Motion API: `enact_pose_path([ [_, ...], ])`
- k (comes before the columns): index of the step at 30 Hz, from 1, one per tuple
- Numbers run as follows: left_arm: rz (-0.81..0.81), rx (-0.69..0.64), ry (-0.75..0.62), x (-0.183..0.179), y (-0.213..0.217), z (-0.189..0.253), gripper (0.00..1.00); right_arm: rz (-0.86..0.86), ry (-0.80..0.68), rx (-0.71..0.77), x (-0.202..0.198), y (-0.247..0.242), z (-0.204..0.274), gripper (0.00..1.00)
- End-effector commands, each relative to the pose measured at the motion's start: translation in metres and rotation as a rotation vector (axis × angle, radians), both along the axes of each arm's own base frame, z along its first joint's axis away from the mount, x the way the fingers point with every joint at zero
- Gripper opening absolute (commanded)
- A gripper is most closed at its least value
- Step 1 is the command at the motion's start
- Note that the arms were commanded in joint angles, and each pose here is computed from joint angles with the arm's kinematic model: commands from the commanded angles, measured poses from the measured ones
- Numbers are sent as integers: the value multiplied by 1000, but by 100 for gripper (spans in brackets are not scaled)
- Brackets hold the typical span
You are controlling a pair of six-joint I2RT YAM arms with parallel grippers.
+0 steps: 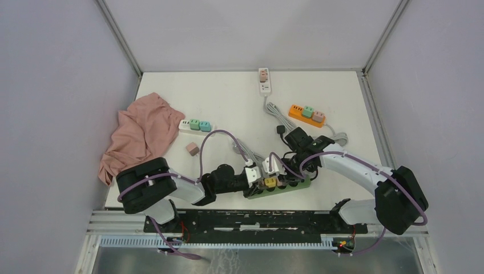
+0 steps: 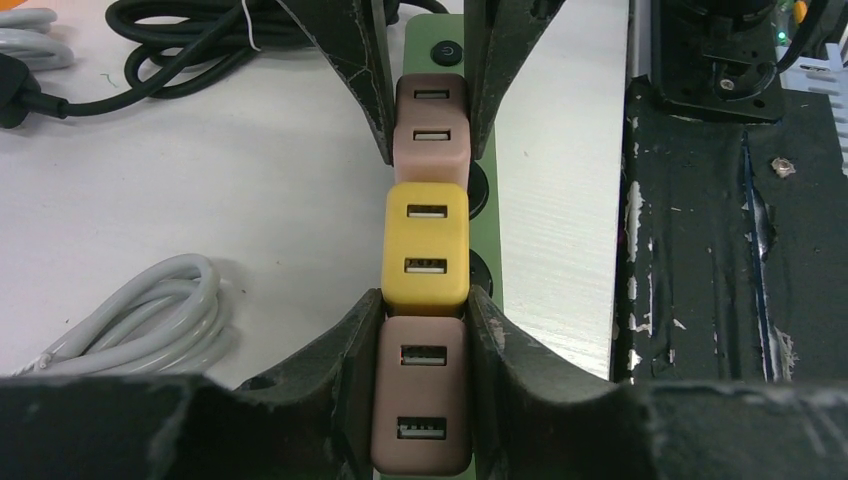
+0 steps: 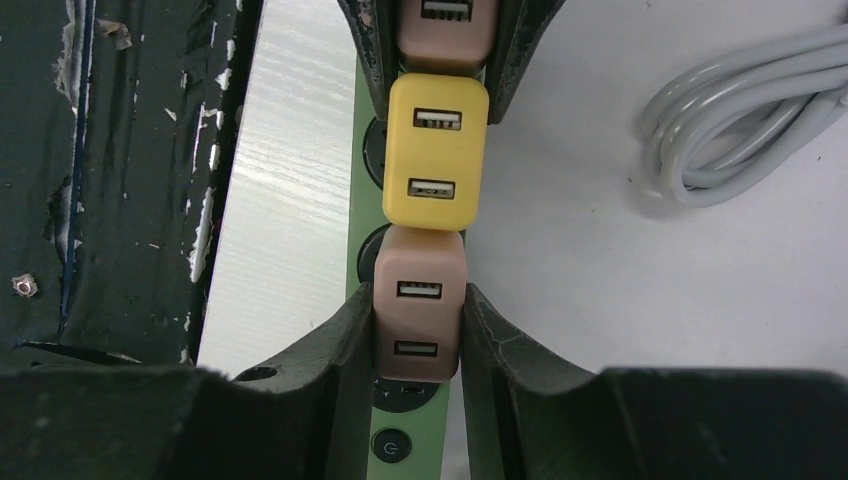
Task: Pull the plug off the socket
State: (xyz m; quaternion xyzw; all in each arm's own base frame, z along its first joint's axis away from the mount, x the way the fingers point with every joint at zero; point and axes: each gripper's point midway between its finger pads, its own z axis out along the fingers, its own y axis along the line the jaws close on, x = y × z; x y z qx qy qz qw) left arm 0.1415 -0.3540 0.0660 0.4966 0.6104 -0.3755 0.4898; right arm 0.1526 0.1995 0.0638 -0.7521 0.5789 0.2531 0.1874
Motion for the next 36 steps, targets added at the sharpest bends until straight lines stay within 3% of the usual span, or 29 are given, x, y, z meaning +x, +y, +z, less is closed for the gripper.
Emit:
enact_pose_path([
  [1,3,10,-42,4,2,-5,3,88,44,149,-19,19,21,0],
  [6,-10,13,-28,3,-3,-9,3,-151,16,164,19,39,29,0],
  [10,-12,19,-25,3,-3,-12,3,-242,-39,137,41,27,27,0],
  [15,-9,32,-30,1,2,-16,3,-72,-24,122,13,3,20,0],
  [20,-8,34,-31,2,1,-16,3,89,50,180,-19,9,19,0],
  [24,-13,34,-26,2,0,-17,3,-35,48,195,-1,25,25,0],
  [29,-19,40,-19,1,0,-20,3,-276,-75,153,48,24,27,0],
  [33,-22,48,-19,0,0,-21,3,-309,-99,146,56,7,28,0],
  [36,-20,52,-23,0,1,-22,3,-240,-49,166,39,-1,29,0],
])
